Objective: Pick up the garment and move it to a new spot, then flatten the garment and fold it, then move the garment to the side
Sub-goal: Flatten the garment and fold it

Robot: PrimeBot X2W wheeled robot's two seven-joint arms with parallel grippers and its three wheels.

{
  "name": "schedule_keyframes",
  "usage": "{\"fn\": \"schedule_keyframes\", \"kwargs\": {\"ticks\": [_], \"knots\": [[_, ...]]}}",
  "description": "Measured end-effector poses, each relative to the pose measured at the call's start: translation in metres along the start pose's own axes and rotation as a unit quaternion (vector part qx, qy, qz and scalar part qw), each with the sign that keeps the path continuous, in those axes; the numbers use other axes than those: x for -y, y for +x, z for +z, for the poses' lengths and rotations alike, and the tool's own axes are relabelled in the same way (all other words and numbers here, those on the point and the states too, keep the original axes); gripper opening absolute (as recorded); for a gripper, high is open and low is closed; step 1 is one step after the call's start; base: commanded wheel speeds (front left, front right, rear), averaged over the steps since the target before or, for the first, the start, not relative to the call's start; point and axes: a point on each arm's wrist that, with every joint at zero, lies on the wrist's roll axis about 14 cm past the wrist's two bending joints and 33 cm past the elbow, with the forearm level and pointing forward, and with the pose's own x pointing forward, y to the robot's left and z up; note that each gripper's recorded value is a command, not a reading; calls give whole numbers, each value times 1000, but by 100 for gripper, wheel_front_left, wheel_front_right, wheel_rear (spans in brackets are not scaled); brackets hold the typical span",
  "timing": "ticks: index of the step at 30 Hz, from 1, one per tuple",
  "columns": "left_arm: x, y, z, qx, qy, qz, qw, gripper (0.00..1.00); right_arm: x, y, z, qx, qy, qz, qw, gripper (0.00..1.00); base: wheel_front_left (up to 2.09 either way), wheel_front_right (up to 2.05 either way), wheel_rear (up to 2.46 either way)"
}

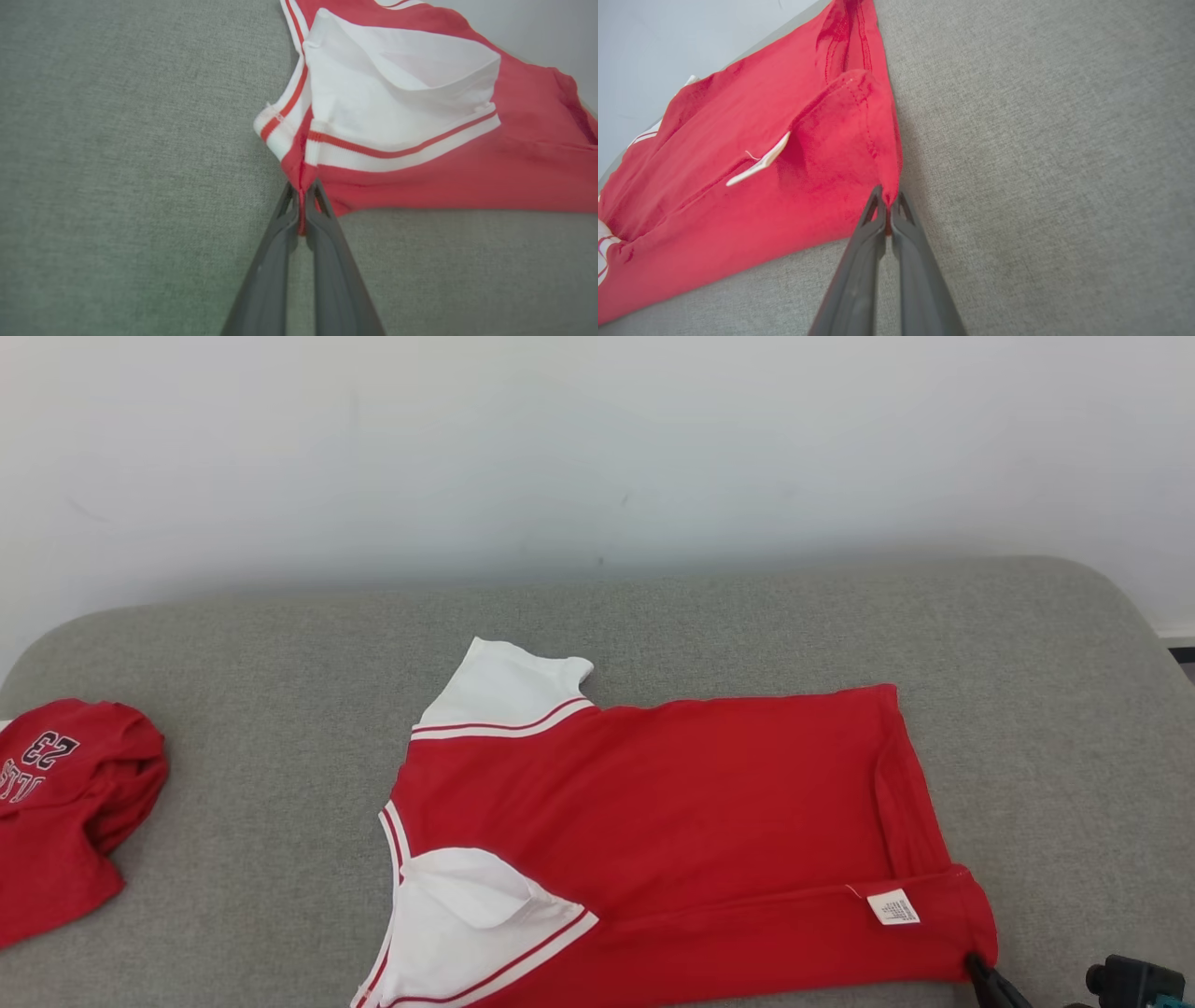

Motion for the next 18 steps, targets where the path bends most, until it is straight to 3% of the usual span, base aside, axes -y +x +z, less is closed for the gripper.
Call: {"fn": "schedule_keyframes", "kwargs": {"ticks": [6,7,8,9,10,11,18], "knots": [[-1,-11,-6,0,-7,7,1000,0,1,-9,-11,-15,-3,1,1000,0,0,0,0],[0,-10,-5,1,-9,7,1000,0,1,-10,-13,-19,0,1,1000,14,0,0,0],[0,-10,-5,1,-8,9,1000,0,0,-10,-14,-19,3,1,1000,49,0,0,0],[-1,-10,-5,1,-3,10,1000,28,-1,-10,-14,-18,4,1,1000,100,0,0,0],[-1,-10,-5,2,3,10,1000,49,-1,-10,-13,-15,6,1,1000,100,0,0,0],[0,-9,-2,6,9,10,1000,100,-2,-10,-12,-12,5,1,1000,100,0,0,0],[3,-4,44,81,27,11,996,100,-14,-10,22,65,-46,22,997,100,0,0,0]]}}
